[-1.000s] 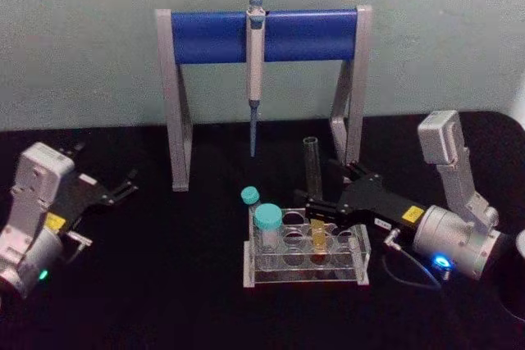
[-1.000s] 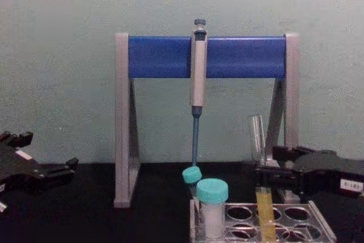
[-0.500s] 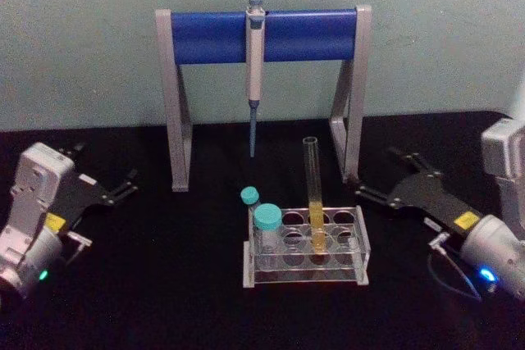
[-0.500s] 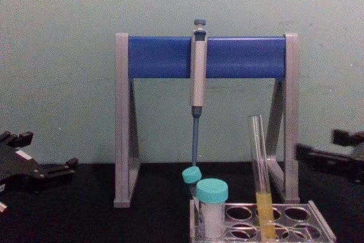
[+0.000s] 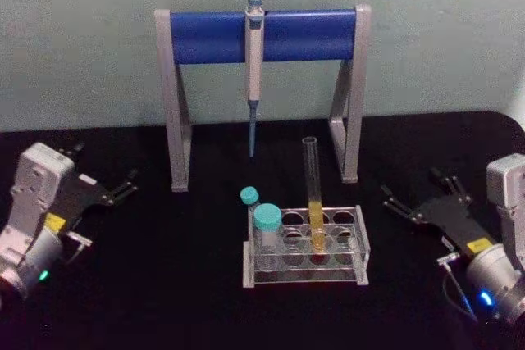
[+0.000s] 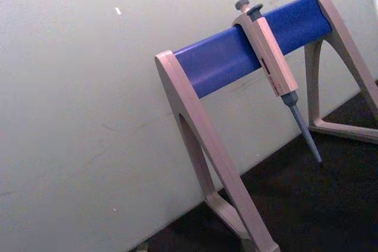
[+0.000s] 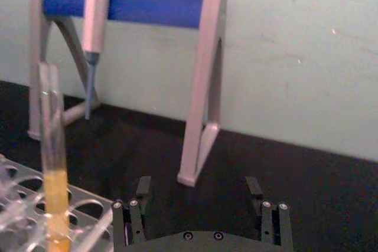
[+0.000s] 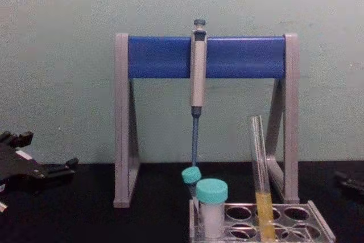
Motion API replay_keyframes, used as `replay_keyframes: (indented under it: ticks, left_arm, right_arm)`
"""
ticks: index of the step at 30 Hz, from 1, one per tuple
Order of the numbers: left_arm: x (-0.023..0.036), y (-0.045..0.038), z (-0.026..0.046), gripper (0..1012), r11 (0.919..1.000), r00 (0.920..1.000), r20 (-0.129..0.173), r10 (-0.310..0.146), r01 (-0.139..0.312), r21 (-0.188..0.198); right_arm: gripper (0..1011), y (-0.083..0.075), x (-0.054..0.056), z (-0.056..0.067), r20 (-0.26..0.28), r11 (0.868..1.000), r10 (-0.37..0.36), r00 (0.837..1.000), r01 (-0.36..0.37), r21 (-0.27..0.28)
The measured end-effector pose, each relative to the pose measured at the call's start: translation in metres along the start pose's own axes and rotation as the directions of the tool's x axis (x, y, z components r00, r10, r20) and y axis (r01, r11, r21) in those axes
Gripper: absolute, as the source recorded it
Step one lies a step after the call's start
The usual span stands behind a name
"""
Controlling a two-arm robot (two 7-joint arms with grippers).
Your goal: Pick up the test tube from the test tube rack, shake it, then place it back into the test tube rack.
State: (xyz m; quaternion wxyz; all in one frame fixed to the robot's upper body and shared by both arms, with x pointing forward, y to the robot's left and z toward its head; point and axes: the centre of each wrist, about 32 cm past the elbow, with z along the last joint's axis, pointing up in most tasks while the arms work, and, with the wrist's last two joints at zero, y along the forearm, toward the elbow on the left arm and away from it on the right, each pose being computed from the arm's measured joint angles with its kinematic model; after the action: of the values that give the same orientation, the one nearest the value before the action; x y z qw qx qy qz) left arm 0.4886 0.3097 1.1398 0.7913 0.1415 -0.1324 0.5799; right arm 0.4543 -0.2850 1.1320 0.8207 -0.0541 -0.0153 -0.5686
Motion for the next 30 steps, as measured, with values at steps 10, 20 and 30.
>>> replay_keyframes:
  ticks: [10, 20, 30]
  left_arm:
    - [0.0000, 0.0000, 0.0000, 1010, 1.0000, 1.0000, 0.000, 0.000, 0.000, 0.000]
    - [0.0000, 0.0000, 0.0000, 1010, 1.0000, 1.0000, 0.000, 0.000, 0.000, 0.000]
    - [0.0000, 0.0000, 0.0000, 1010, 1.0000, 1.0000, 0.000, 0.000, 0.000, 0.000]
  right_arm:
    - [1000, 0.007, -0.006, -0.021, -0.020, 0.998, -0.028, 0.999, 0.027, -0.055]
    - [1000, 0.012, -0.009, -0.028, -0.037, 0.996, -0.007, 0.999, 0.004, -0.087]
    - [1000, 0.012, -0.009, -0.029, -0.037, 0.996, -0.007, 0.999, 0.004, -0.090]
